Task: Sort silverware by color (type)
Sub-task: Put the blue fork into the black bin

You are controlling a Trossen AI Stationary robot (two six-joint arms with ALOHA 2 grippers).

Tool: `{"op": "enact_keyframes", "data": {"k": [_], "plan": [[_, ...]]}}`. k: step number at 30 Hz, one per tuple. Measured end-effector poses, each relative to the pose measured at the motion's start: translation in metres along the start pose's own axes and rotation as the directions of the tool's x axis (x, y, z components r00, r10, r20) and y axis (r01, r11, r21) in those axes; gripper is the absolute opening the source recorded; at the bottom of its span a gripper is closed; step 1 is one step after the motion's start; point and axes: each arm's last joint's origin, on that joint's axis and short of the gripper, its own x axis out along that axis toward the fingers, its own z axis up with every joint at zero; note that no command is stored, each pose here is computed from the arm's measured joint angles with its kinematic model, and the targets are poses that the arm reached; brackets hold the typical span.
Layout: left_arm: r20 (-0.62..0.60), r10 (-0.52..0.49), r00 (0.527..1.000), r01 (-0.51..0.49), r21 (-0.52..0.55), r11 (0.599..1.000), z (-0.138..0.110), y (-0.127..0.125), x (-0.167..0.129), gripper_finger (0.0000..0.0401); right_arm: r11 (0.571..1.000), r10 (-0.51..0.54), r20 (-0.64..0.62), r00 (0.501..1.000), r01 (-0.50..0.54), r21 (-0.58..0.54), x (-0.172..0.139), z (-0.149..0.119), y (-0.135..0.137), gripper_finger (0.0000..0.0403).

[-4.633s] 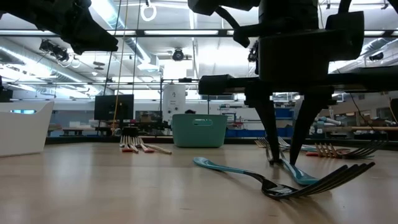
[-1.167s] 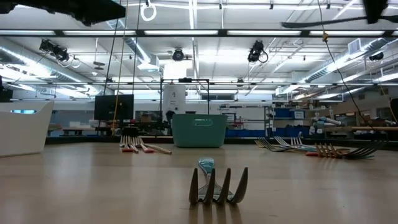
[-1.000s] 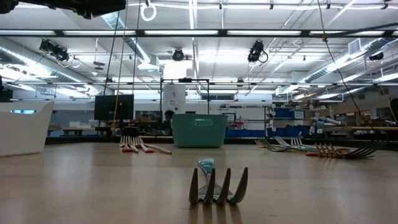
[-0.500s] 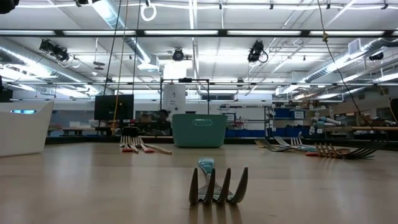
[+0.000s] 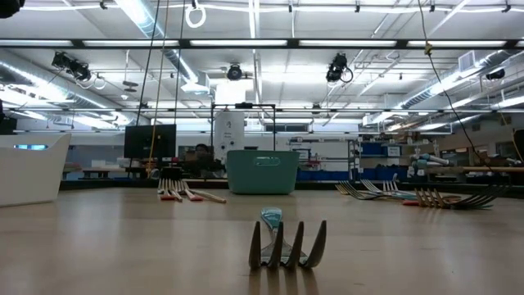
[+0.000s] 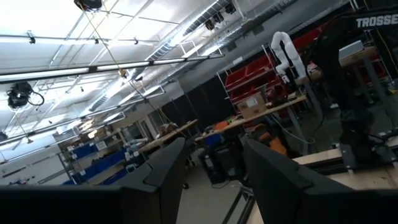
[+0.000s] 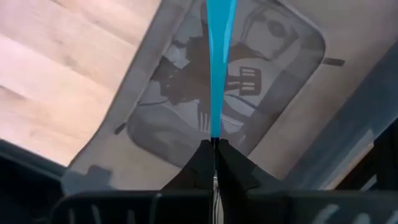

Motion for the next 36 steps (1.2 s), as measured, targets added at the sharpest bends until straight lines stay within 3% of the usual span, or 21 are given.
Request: {"op": "enact_keyframes", "data": {"k": [18,36], "plan": [[-0.006,-0.004,1.0,0.004,0.017,1.0,-0.001,0.0,0.0,0.0172,1.0,-0.014,-0.003,1.0,0.014,0.005,0.043,0.007,-0.014,0.0012],[-0.006,-0.005,1.0,0.005,0.011,1.0,-0.001,0.0,0.0,0.0172,1.0,-0.004,-0.022,1.0,0.005,0.024,0.061,0.011,-0.021,0.0014]]}}
